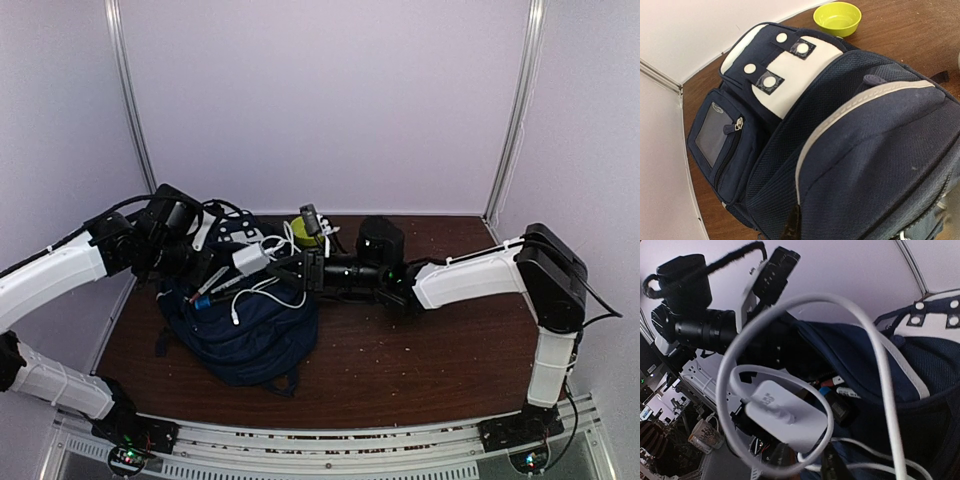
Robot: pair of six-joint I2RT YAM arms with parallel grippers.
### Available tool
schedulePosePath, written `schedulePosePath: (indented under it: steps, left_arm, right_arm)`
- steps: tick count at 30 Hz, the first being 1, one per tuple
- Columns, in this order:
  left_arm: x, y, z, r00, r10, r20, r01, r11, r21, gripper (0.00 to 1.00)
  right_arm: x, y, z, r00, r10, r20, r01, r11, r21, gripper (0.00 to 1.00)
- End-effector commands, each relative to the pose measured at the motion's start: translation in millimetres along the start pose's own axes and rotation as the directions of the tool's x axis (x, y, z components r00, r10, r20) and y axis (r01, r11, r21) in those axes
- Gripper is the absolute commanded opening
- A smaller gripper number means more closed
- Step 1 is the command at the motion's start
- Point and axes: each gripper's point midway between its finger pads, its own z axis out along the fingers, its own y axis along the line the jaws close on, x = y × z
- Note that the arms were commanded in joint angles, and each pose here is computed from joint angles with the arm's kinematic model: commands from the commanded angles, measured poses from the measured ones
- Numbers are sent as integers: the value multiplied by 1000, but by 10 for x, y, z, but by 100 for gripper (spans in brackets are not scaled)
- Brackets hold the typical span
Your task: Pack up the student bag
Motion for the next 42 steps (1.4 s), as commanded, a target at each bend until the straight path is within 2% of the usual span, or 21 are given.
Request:
schedulePosePath:
  steps: [1, 5, 8, 14, 17, 21, 25, 30, 31, 33, 34, 35, 39, 42]
  left_arm:
    - [-602, 97, -125, 973, -71, 222, 76, 997, -15, 0]
    - [-689, 1, -149, 970, -70, 234, 62, 997, 40, 0]
    - [-747, -129, -190, 964, -71, 256, 43, 992, 116, 0]
    - [-786, -137, -115, 962, -96, 257, 69, 991, 112, 0]
    - [-863, -150, -96, 964, -93, 250, 67, 992, 111, 0]
    - [-990, -107, -258, 950, -96, 296, 65, 991, 115, 0]
    - [-1005, -168, -325, 948, -68, 312, 22, 989, 149, 0]
    - [-810, -503, -218, 963, 5, 270, -75, 965, 251, 0]
    - [-779, -592, -231, 961, 38, 273, -115, 956, 270, 11]
    - [-783, -710, -338, 950, 90, 299, -176, 946, 273, 52]
    - [-835, -699, -435, 940, 103, 324, -190, 950, 248, 66]
    - [-900, -672, -557, 929, 112, 353, -198, 956, 218, 75]
    - [-1089, -614, -996, 875, 161, 457, -246, 960, 133, 79]
    - [-898, -918, -1012, 854, 257, 453, -374, 908, 189, 72]
  right_arm:
    - [219, -121, -34, 997, 30, -66, -24, 997, 78, 0]
    - [427, -202, 157, 985, 79, -151, -63, 992, 105, 0]
    - [490, -277, 270, 978, 135, -156, -117, 986, 120, 0]
    - [326, -481, 563, 966, 244, -83, -229, 961, 157, 0]
    - [208, -738, 644, 965, 260, -24, -247, 938, 243, 0]
    - [-45, -1058, 578, 951, 294, 92, -308, 891, 333, 0]
    - [-363, -1274, 452, 922, 318, 220, -379, 856, 351, 0]
    - [-423, -1429, 469, 912, 333, 240, -404, 831, 381, 0]
    - [-380, -1474, 473, 909, 342, 239, -412, 826, 384, 0]
    - [-349, -1548, 457, 898, 364, 246, -435, 816, 381, 0]
    - [-345, -1579, 442, 892, 374, 254, -448, 811, 376, 0]
    - [-337, -1590, 438, 888, 381, 258, -455, 810, 370, 0]
    - [-277, -1604, 444, 892, 383, 241, -449, 808, 381, 0]
    - [-223, -1619, 433, 892, 388, 232, -451, 804, 387, 0]
